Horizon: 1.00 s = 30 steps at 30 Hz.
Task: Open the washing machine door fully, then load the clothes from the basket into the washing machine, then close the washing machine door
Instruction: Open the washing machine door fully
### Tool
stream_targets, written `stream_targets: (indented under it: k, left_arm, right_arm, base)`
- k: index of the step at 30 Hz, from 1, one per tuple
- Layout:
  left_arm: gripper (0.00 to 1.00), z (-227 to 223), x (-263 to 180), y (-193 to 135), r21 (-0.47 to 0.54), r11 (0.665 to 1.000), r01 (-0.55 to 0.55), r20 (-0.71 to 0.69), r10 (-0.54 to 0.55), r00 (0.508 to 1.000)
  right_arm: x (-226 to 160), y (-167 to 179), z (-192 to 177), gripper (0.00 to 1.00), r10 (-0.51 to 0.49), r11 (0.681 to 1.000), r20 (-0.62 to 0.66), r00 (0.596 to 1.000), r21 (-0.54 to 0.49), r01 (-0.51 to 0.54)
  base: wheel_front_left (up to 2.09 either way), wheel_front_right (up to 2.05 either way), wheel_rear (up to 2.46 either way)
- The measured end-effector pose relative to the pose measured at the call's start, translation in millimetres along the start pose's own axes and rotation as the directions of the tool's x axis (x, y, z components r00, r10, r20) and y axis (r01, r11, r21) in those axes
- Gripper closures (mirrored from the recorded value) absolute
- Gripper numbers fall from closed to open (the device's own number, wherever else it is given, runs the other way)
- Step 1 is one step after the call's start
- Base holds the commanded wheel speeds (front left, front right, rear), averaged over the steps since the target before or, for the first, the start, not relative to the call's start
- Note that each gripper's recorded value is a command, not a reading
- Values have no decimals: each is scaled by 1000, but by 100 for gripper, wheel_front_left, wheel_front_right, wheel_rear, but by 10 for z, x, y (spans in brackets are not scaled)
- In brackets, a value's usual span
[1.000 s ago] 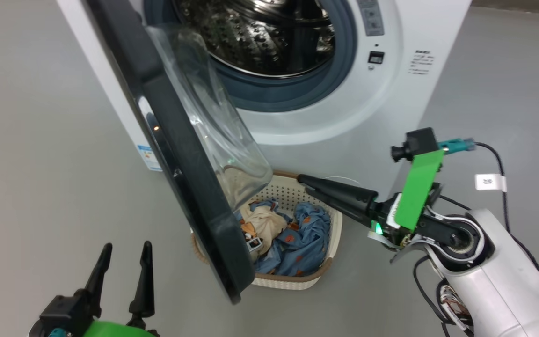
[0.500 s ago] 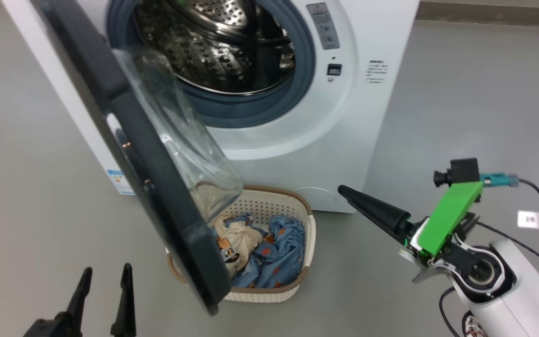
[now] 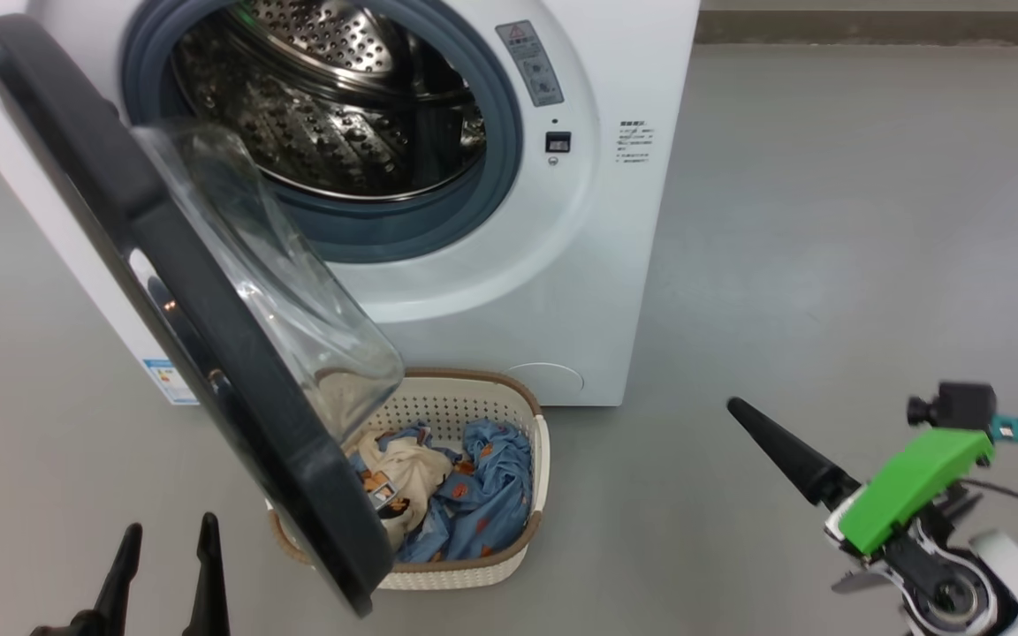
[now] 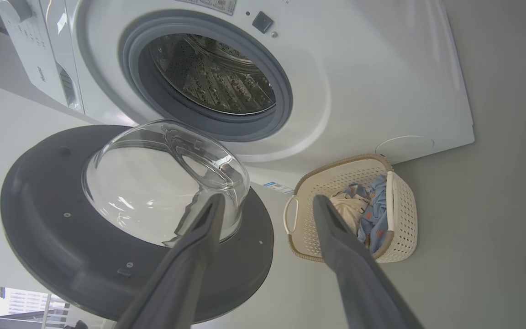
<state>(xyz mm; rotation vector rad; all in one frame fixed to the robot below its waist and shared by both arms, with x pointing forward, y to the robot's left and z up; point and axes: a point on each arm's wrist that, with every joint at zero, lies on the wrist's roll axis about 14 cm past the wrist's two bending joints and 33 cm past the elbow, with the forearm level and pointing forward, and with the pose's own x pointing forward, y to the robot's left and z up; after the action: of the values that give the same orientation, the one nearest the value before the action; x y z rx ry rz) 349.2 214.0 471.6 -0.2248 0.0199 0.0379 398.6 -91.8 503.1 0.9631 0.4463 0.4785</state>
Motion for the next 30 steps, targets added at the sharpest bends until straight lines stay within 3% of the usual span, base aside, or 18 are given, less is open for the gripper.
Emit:
stream_targets:
  k: [7,17,20,23,30]
  left_arm:
    - [0,3,9,-61,-1,1000,18,2,-18,1000]
    - [0,36,1,-74,-1,1000,22,13,-22,1000]
    - [0,26,-11,-71,-2,1000,22,10,-21,1000]
    - [0,-5,-36,-59,-2,1000,18,1,-18,1000]
    - [0,-4,-39,-54,-2,1000,15,1,-15,1000]
  right_arm:
    - [-296,-315,47,0,-94,992,141,985,-73,105]
    - [-509,-557,140,0,-134,947,275,952,-246,205]
    - [-570,-563,366,0,-127,920,346,930,-309,241]
    - [-648,-561,472,0,-115,873,388,914,-400,279]
    - [-737,-566,328,0,-111,787,398,910,-524,326]
  base:
    - [0,0,0]
    - [0,0,0]
    - [0,0,0]
    - [0,0,0]
    - [0,0,0]
